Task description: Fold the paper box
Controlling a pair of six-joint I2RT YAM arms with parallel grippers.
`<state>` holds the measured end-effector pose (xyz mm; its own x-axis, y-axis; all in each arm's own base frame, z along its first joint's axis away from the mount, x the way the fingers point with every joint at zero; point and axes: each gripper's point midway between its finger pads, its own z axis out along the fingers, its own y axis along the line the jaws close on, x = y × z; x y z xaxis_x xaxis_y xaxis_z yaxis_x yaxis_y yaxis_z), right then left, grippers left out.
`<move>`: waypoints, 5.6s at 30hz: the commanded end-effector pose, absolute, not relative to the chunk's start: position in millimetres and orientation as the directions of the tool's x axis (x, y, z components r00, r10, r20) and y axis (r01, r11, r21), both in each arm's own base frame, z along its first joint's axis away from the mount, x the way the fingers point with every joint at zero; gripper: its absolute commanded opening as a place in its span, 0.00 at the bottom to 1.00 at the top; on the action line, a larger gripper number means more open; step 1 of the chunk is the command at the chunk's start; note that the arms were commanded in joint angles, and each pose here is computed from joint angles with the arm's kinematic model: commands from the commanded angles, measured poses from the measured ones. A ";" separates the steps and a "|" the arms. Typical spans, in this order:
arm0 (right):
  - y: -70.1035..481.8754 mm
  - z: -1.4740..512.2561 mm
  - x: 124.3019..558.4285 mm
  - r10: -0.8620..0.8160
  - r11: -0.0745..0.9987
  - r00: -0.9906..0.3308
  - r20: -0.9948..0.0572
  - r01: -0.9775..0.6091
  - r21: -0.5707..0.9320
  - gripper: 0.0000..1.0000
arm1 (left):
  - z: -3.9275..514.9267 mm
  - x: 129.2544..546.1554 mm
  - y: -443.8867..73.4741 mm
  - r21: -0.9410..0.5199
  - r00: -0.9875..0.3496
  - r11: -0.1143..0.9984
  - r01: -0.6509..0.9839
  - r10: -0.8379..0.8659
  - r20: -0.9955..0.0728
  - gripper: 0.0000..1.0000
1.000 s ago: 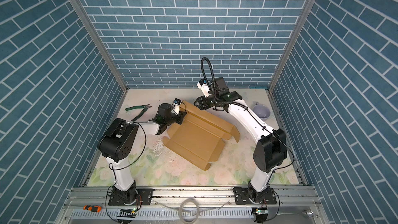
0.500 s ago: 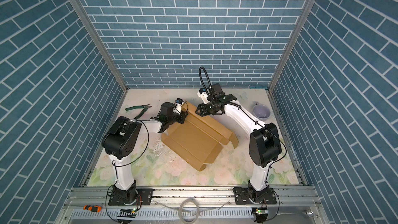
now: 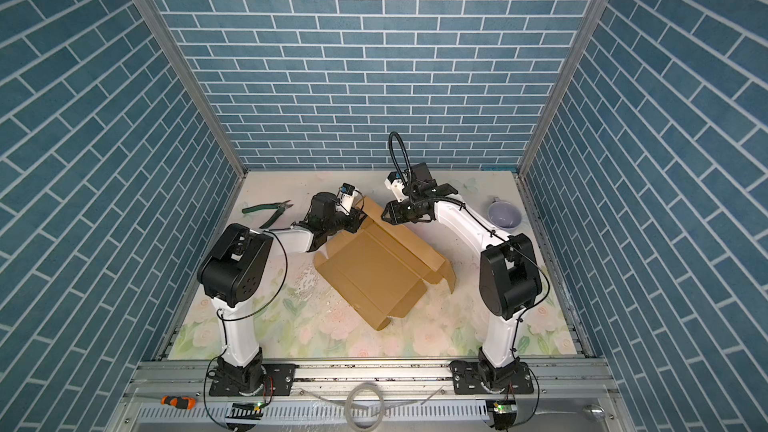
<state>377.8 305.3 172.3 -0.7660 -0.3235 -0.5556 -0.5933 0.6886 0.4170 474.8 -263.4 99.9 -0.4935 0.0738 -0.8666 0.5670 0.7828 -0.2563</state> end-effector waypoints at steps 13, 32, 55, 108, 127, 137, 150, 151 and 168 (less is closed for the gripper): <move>292.1 146.5 371.1 -0.323 0.746 -0.840 -0.437 -0.510 0.429 0.33 | 115.4 486.2 -273.3 -0.274 -0.398 0.777 0.567 -0.033 -0.917 0.06; 284.0 124.4 359.1 -0.294 0.776 -0.884 -0.363 -0.443 0.449 0.36 | 117.4 479.7 -264.7 -0.235 -0.405 0.803 0.548 0.009 -0.914 0.00; 279.3 126.7 345.4 -0.287 0.766 -0.884 -0.370 -0.443 0.466 0.45 | 128.0 473.3 -247.9 -0.185 -0.374 0.854 0.487 0.012 -0.927 0.00; 208.6 178.8 337.7 0.374 0.792 -0.904 -0.210 0.193 0.579 0.62 | 126.5 430.3 -183.6 -0.098 -0.326 0.966 0.240 -0.015 -0.945 0.00; 227.0 164.0 344.5 0.445 0.688 -0.886 -0.132 0.243 0.684 0.23 | 120.4 429.3 -189.2 -0.102 -0.334 0.962 0.254 -0.011 -0.942 0.00; 222.1 164.2 340.9 0.428 0.710 -0.890 -0.155 0.225 0.667 0.14 | 119.6 429.6 -187.8 -0.107 -0.338 0.964 0.245 -0.019 -0.941 0.00; 193.2 197.1 327.0 0.327 0.778 -0.904 -0.274 0.093 0.621 0.63 | 120.0 430.2 -181.1 -0.060 -0.332 0.973 0.223 0.017 -0.943 0.00; 187.0 200.9 324.8 0.324 0.779 -0.902 -0.283 0.085 0.621 0.64 | 119.7 430.2 -180.9 -0.054 -0.331 0.973 0.224 0.024 -0.943 0.00; 139.9 101.6 274.5 0.436 0.819 -0.852 -0.290 0.242 0.520 0.18 | 115.8 434.3 -186.6 -0.080 -0.383 0.969 0.232 0.016 -0.923 0.00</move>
